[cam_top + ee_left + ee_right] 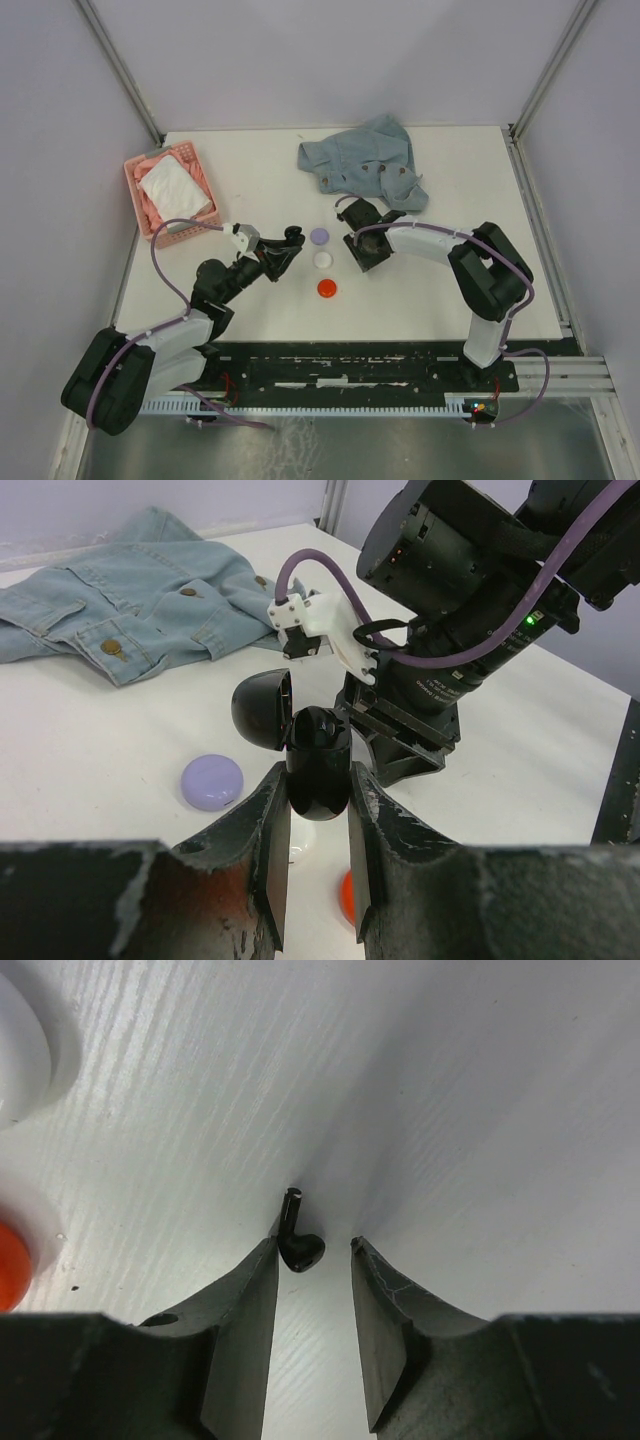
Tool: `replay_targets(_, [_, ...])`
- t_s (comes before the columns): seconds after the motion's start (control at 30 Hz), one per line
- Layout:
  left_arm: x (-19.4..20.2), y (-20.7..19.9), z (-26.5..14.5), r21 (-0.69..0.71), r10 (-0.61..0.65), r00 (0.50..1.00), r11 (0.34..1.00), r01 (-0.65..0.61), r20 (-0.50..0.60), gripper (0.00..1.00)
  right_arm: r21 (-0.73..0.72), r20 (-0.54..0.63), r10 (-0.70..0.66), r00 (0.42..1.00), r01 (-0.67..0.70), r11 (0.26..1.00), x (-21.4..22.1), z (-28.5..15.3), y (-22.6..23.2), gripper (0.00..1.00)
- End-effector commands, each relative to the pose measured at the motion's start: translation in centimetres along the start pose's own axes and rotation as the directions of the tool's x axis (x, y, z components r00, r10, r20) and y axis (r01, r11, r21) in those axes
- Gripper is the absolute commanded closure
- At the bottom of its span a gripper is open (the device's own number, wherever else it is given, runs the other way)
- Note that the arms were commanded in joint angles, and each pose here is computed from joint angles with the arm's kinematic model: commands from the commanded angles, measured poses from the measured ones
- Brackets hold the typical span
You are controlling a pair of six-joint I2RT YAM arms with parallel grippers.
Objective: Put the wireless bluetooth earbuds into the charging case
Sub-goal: Place the earbud at the center of the board, then pick up the earbud from the center of the board.
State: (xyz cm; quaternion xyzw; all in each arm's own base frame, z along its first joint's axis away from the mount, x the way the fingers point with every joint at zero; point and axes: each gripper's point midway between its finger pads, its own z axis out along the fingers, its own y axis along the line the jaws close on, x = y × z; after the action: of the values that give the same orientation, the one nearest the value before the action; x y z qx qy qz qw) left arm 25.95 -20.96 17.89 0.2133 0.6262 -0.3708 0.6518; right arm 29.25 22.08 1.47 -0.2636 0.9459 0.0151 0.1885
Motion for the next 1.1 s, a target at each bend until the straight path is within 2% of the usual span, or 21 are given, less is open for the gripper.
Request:
replay_targets(0.0, [-2.0,-0.2,0.3,0.017,0.066,0.996,0.998,-0.068,0.06,0.97,0.089,-0.026,-0.035,0.999,0.038,0.995,0.8,-1.2,-2.0,0.56])
replay_targets(0.27, [-1.9,-0.2,0.4,0.017,0.065,0.996,0.998,-0.067,0.058,0.97,0.175,-0.02,-0.02,1.0,0.023,0.984,0.7,-2.2,-4.5,0.53])
replay_targets(0.5, [-1.9,-0.2,0.4,0.016,0.064,0.996,0.998,-0.065,0.057,0.97,0.186,0.046,0.115,0.992,-0.122,0.975,-0.5,-2.0,-6.4,0.52])
replay_targets(0.67, [-1.8,-0.1,0.4,0.014,0.066,0.996,0.998,-0.067,0.055,0.97,0.138,0.096,0.179,0.979,-0.191,0.972,-1.5,-3.2,-5.9,0.52])
replay_targets(0.77, [-1.7,-0.2,0.5,0.019,0.064,0.997,0.998,-0.065,0.051,0.97,0.076,0.134,0.288,0.948,-0.3,0.951,-2.1,-4.2,-4.8,0.53])
replay_targets(0.9, [-1.8,-0.4,0.6,0.033,0.061,0.997,0.998,-0.062,0.049,0.97,0.014,0.182,0.444,0.877,-0.454,0.891,-2.6,-4.8,-3.9,0.53])
replay_targets(1.07, [-1.8,-0.5,0.5,0.037,0.061,0.997,0.997,-0.063,0.05,0.97,-0.001,0.165,0.566,0.808,-0.573,0.819,-2.6,-3.6,-3.2,0.54])
